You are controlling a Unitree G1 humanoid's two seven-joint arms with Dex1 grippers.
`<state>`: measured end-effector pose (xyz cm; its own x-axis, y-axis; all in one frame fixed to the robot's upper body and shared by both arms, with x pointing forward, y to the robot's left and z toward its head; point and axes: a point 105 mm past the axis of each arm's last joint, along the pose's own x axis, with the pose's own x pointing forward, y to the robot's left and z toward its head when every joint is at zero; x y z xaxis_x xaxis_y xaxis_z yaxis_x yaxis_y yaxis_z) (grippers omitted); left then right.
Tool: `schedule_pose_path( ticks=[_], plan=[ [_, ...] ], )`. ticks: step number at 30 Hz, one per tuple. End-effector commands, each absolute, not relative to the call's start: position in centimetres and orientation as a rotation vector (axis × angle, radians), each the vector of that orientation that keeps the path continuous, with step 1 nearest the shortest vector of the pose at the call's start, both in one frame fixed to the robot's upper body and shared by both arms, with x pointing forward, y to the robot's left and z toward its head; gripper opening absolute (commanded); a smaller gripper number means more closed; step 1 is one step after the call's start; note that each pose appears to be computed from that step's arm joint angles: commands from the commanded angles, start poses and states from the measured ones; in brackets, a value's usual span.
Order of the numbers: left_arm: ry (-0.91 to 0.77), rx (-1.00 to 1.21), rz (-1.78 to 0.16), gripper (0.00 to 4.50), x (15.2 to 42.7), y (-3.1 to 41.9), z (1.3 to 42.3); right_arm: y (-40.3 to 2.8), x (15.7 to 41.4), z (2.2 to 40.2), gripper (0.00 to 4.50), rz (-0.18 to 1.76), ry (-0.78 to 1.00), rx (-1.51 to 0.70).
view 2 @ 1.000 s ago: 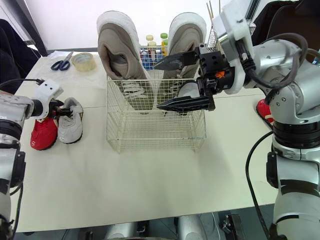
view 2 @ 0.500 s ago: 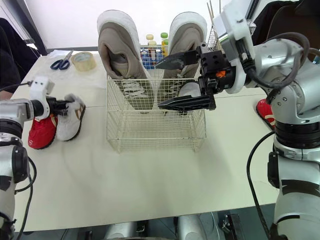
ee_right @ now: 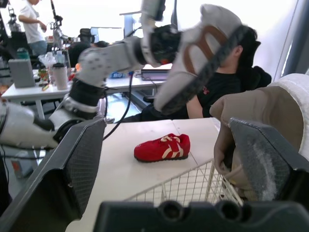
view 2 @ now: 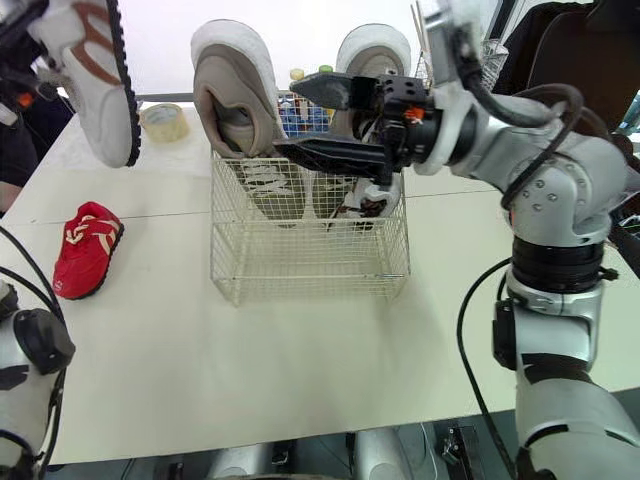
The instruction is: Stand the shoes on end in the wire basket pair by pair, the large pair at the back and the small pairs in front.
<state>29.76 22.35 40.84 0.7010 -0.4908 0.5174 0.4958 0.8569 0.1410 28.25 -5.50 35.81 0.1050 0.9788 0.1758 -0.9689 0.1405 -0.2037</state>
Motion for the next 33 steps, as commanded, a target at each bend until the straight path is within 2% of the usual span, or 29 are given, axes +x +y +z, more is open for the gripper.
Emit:
schedule_pose_path(
  ticks=[1, 7, 15, 22, 26, 33],
  plan=[
    [-0.686, -0.009, -0.623, 0.06, 27.7, 20.0, 43.0, -4.4, 27.9, 37.3, 4.5, 1.419, -0.343, 0.001],
    [-0.694, -0.043, -0.734, 0.06, 28.2, 16.2, 42.8, -2.1, 28.0, 36.9, 4.5, 1.408, -0.312, 0.025],
    [-0.66, -0.006, -0.803, 0.06, 28.9, 13.3, 41.2, -1.9, 27.8, 36.5, 4.5, 1.386, -0.299, 0.011],
    [-0.685, 0.093, -0.644, 0.06, 29.4, 11.6, 39.0, -6.6, 27.0, 36.9, 4.5, 1.351, -0.338, -0.096],
    [-0.703, 0.076, -0.558, 0.06, 29.6, 12.0, 37.9, -9.1, 27.0, 37.0, 4.5, 1.337, -0.333, -0.113],
    [-0.766, 0.11, -0.346, 0.06, 30.2, 12.8, 36.4, -10.7, 27.7, 36.6, 4.5, 1.298, -0.307, -0.172]
  ],
)
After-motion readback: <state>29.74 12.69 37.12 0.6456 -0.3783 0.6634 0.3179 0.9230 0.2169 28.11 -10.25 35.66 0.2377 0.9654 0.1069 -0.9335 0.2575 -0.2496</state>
